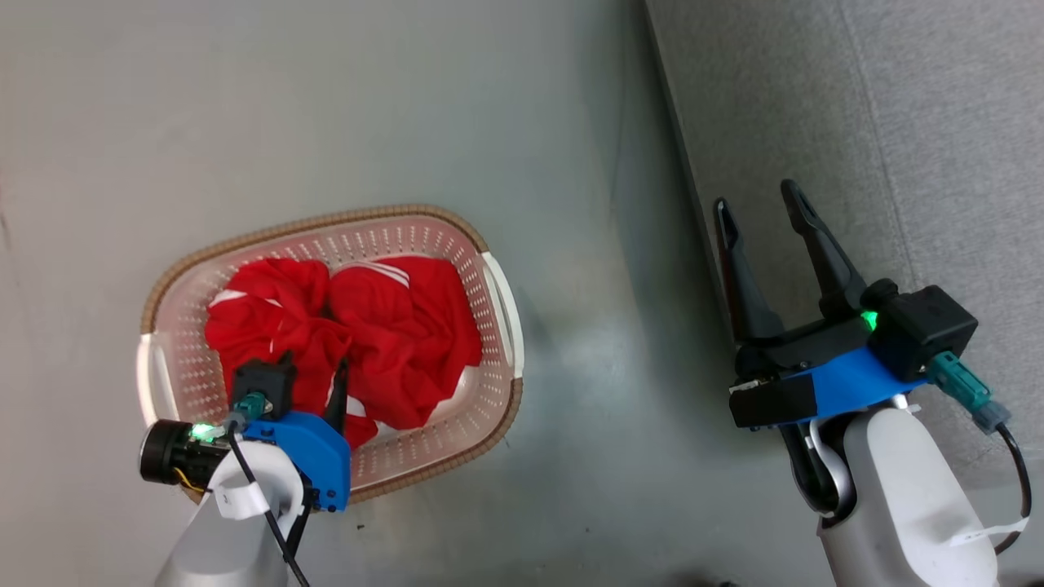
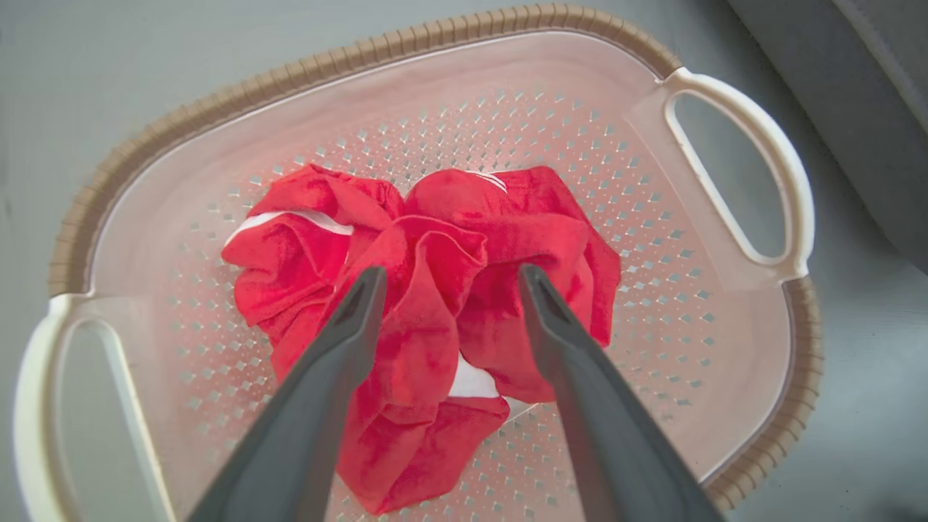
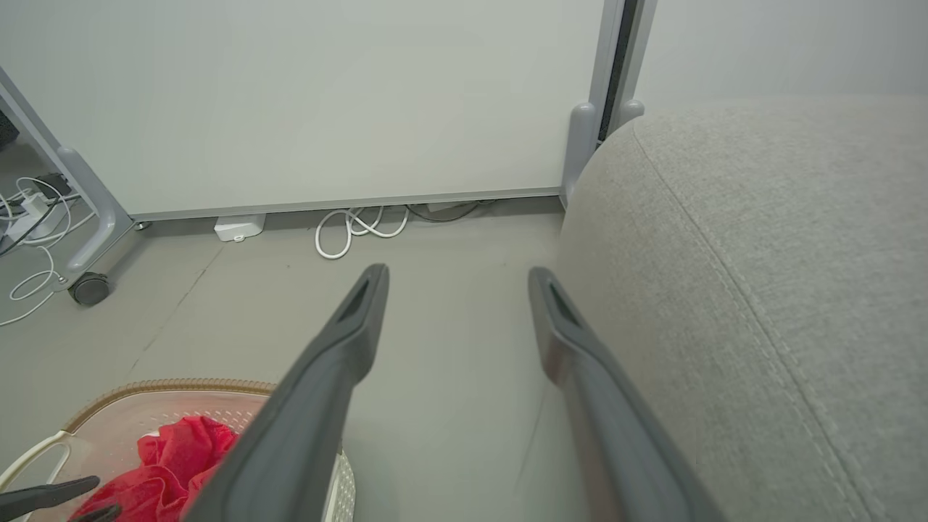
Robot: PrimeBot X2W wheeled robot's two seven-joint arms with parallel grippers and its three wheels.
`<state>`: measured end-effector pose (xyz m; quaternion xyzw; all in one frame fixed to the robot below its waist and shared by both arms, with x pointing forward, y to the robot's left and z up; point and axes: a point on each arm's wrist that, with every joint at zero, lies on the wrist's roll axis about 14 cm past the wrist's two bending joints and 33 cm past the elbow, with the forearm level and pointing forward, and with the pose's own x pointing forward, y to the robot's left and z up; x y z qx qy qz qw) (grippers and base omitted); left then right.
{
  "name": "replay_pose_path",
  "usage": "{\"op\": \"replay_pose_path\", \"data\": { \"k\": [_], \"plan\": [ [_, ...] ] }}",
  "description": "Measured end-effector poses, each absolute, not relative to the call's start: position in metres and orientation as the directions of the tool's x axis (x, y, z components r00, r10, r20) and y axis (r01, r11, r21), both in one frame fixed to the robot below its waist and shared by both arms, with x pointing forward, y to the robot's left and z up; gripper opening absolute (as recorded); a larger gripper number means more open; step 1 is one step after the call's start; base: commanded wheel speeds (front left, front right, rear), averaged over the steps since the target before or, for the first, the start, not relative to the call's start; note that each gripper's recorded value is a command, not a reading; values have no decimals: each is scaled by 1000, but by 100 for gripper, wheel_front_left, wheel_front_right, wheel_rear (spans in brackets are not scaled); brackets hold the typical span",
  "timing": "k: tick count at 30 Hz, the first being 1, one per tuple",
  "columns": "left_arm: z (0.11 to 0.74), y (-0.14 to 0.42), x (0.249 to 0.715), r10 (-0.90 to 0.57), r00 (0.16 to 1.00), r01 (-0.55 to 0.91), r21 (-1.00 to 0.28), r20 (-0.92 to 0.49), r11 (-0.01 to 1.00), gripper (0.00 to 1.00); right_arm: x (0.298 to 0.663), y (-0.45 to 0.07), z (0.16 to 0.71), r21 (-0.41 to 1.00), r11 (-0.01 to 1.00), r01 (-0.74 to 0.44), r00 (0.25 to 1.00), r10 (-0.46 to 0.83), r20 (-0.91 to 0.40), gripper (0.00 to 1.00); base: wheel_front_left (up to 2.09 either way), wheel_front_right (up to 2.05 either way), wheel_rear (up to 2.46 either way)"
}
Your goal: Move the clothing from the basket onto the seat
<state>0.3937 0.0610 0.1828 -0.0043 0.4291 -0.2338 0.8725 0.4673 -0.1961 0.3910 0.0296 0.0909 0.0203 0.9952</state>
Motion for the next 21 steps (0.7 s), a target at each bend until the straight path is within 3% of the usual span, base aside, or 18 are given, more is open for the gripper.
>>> {"op": "replay_pose_path", "data": {
  "k": [21],
  "plan": [
    [108, 65, 395, -336, 366, 439, -157, -868, 884, 100, 470, -212, 347, 108, 994, 23, 964, 6, -264, 100, 0, 0, 0]
  ]
}}
